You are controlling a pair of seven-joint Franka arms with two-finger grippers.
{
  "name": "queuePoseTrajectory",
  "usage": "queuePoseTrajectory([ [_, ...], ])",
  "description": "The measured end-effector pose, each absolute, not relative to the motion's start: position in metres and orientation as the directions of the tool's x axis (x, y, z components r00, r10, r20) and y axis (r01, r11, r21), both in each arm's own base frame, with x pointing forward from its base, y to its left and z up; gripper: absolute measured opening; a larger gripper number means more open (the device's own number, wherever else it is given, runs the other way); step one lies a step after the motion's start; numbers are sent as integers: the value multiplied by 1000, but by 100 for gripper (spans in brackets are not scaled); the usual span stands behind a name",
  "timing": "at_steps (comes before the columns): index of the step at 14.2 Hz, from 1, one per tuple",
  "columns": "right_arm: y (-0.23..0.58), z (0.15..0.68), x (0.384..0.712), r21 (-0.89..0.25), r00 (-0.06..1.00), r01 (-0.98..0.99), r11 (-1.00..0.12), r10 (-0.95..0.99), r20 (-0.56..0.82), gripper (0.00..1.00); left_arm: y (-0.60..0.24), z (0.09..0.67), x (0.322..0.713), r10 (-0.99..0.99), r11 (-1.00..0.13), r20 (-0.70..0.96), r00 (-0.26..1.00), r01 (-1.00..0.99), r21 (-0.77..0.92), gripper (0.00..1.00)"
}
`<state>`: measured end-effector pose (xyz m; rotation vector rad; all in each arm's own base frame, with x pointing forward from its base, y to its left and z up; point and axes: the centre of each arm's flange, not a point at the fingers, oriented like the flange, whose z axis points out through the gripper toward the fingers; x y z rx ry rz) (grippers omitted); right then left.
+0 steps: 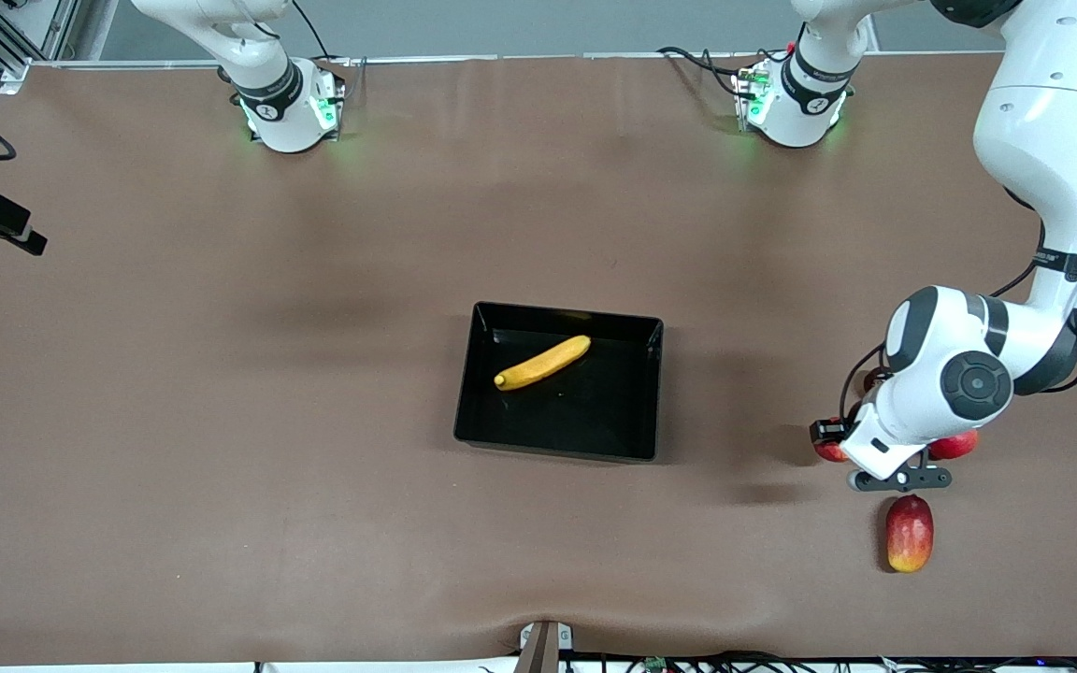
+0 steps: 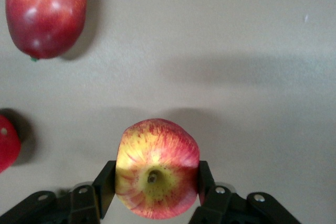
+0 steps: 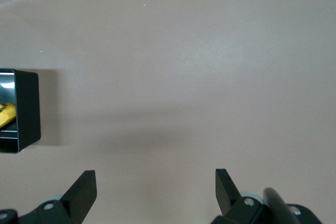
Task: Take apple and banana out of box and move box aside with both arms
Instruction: 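Carry the apple with the left gripper beside the red apple, then open the left gripper to release the apple and lift away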
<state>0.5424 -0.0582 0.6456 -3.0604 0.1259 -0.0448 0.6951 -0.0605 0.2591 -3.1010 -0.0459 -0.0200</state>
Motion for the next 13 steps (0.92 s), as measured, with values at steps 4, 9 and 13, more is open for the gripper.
queuePoseTrajectory([
  [4,-58,646,542,-79,996,-81,-994,-83,26,100,-38,250,700,0,-998,38,999,2,-61,66],
  [9,-58,646,542,-79,996,-81,-994,-83,26,100,15,223,704,-3,-998,52,999,0,-57,66],
  [13,-58,646,542,-79,996,-81,-994,-83,26,100,18,224,704,1,-998,55,998,4,-55,66],
])
